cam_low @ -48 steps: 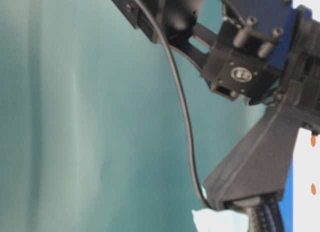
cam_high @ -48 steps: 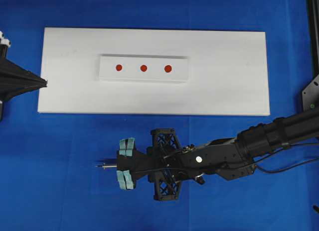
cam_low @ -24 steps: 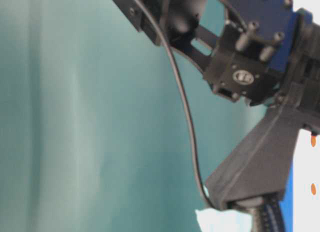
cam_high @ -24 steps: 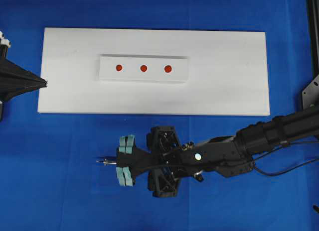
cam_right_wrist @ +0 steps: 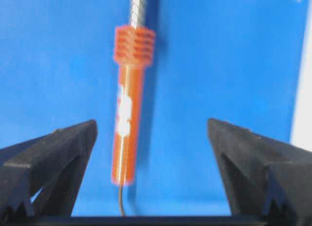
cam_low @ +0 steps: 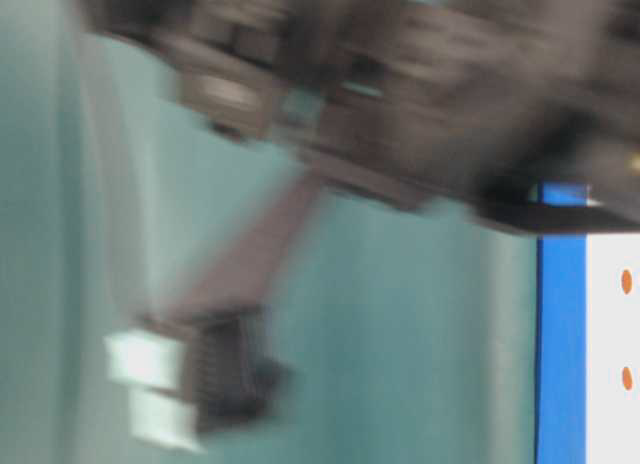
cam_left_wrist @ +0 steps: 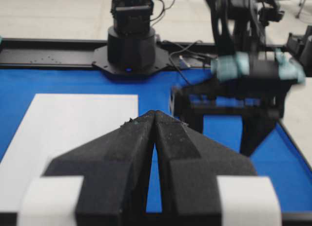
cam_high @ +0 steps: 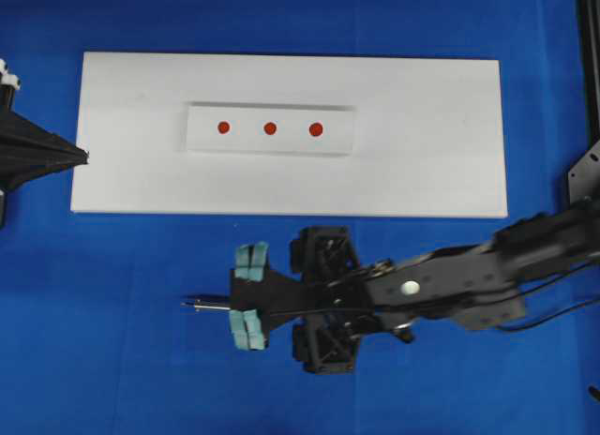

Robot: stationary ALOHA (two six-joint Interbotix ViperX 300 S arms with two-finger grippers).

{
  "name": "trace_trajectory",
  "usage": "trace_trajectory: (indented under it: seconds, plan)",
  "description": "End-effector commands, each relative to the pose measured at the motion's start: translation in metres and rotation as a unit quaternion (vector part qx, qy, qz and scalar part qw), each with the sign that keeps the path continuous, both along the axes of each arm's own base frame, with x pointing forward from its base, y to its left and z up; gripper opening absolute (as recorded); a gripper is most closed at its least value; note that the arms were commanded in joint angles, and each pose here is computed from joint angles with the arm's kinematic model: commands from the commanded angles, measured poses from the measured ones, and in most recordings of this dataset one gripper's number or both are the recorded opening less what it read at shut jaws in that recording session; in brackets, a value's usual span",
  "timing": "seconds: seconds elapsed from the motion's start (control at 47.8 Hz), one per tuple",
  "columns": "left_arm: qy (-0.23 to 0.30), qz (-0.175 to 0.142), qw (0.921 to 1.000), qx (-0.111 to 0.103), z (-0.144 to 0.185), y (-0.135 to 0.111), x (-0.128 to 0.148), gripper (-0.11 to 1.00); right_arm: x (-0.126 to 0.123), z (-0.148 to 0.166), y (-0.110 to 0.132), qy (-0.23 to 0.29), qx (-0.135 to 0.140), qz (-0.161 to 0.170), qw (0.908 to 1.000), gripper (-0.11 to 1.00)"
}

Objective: Touch the tip of the soldering iron to the mark.

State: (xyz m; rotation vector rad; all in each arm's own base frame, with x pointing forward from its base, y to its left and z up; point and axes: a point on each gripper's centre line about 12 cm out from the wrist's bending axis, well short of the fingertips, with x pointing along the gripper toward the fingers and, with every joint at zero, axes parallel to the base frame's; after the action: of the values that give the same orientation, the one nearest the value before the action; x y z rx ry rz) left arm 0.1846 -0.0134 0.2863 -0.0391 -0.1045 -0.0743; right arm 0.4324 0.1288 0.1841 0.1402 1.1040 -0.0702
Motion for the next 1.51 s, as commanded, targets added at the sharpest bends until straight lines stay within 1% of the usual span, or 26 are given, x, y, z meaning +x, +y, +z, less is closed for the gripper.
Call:
trace_trajectory:
  seconds: [0.0,0.084,0.188,0.356,0.544,0.67,0.775,0.817,0.942,1.005,1.11,1.298,1.361,1.487]
  plan:
    - [-0.010,-0.002,0.9999,0.001,0.007,-0.001,0.001,0.00,-0.011,0.048,-0.002,-0.031,0.004,-0.001,0.9995,0.87]
    - [-0.010,-0.002,0.9999,0.001,0.007,-0.001,0.001,0.00,-0.019,0.066,-0.005,-0.039,0.004,-0.003,0.9992,0.87]
    - [-0.010,-0.002,0.9999,0.001,0.007,-0.001,0.001,0.00,-0.025,0.080,-0.008,-0.047,0.003,-0.003,0.9989,0.87]
    - [-0.009,-0.002,1.0000,0.001,0.007,-0.001,0.001,0.00,-0.024,0.081,-0.012,-0.049,-0.004,-0.003,0.9988,0.87]
    - [-0.010,-0.002,0.9999,0.001,0.007,-0.001,0.001,0.00,-0.021,0.082,-0.025,-0.051,-0.010,-0.016,0.9985,0.87]
    - [-0.010,-0.002,0.9999,0.002,0.007,-0.001,0.001,0.00,-0.017,0.082,-0.049,-0.048,-0.022,-0.035,0.9980,0.87]
    - [-0.010,-0.002,0.9999,0.002,0.007,-0.001,0.001,0.00,-0.014,0.083,-0.076,-0.045,-0.037,-0.043,0.9974,0.87]
    - [-0.010,-0.002,0.9999,0.002,0.007,-0.001,0.001,0.00,-0.013,0.083,-0.091,-0.044,-0.046,-0.047,0.9969,0.87]
    - [-0.009,-0.002,1.0000,0.002,0.007,-0.001,0.001,0.00,-0.010,0.085,-0.123,-0.044,-0.061,-0.055,0.9957,0.87]
    - [-0.009,-0.002,1.0000,0.002,0.007,-0.001,0.001,0.00,-0.010,0.086,-0.138,-0.044,-0.064,-0.062,0.9951,0.87]
    - [-0.009,-0.002,1.0000,0.001,0.007,-0.001,0.001,0.00,-0.010,0.086,-0.152,-0.044,-0.066,-0.070,0.9944,0.87]
    - [-0.009,-0.002,1.0000,0.002,0.007,-0.001,0.001,0.00,-0.014,0.089,-0.153,-0.045,-0.067,-0.069,0.9944,0.87]
    - [-0.009,-0.002,1.0000,0.001,0.007,-0.001,0.001,0.00,-0.018,0.095,-0.152,-0.051,-0.066,-0.069,0.9941,0.87]
    - [-0.009,-0.002,1.0000,0.001,0.007,-0.001,0.001,0.00,-0.035,0.116,-0.150,-0.077,-0.065,-0.066,0.9927,0.86]
